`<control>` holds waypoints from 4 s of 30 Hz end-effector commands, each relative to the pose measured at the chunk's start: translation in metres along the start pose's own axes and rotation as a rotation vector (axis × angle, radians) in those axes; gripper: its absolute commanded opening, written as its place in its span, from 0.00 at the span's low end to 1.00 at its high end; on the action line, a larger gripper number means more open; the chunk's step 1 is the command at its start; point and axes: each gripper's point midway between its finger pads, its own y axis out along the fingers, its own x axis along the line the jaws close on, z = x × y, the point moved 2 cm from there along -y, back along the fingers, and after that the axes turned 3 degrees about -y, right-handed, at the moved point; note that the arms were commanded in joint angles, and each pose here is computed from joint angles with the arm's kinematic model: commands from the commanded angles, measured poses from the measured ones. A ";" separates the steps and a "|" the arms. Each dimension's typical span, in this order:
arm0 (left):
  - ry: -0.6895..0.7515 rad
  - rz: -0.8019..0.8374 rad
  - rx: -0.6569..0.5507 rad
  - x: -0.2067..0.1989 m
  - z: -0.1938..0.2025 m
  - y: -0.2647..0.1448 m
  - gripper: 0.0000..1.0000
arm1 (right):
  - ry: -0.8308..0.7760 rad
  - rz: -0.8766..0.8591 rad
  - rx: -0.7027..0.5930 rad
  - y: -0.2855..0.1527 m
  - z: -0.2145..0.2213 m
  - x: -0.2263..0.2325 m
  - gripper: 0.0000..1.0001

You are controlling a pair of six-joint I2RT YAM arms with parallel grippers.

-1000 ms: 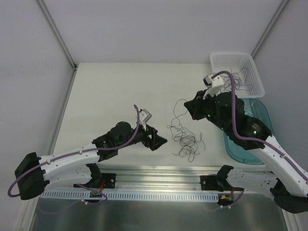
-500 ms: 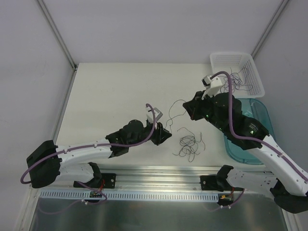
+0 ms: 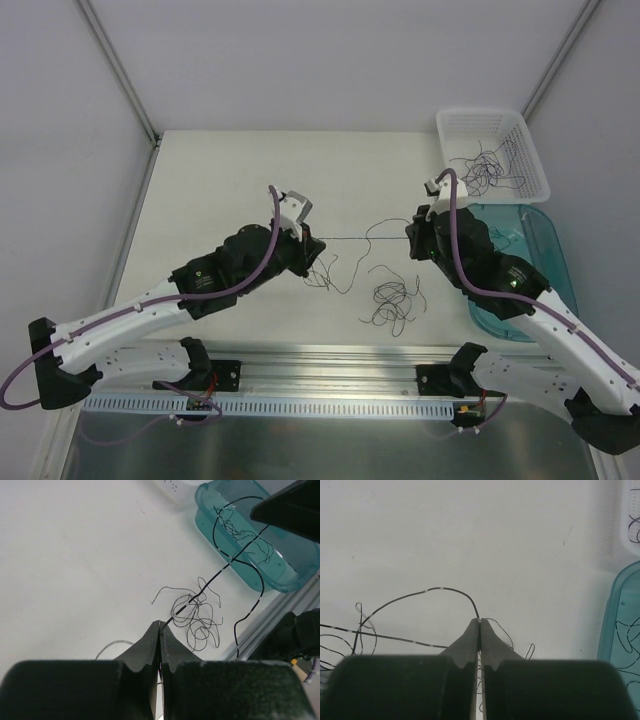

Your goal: Untangle the cables

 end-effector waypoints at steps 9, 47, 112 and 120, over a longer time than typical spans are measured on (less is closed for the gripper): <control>-0.019 0.121 0.247 -0.021 0.017 -0.023 0.00 | 0.054 -0.158 0.114 0.039 0.026 0.041 0.07; -0.439 -0.224 0.315 0.037 0.085 0.016 0.00 | 0.442 -0.536 0.217 0.042 0.118 0.172 0.56; -0.652 -0.132 0.291 0.130 0.107 -0.019 0.85 | 0.213 -0.443 0.298 0.110 0.105 0.173 0.01; -0.583 -0.326 0.252 0.152 0.100 -0.041 0.99 | 0.064 -0.453 0.399 0.132 0.141 0.207 0.29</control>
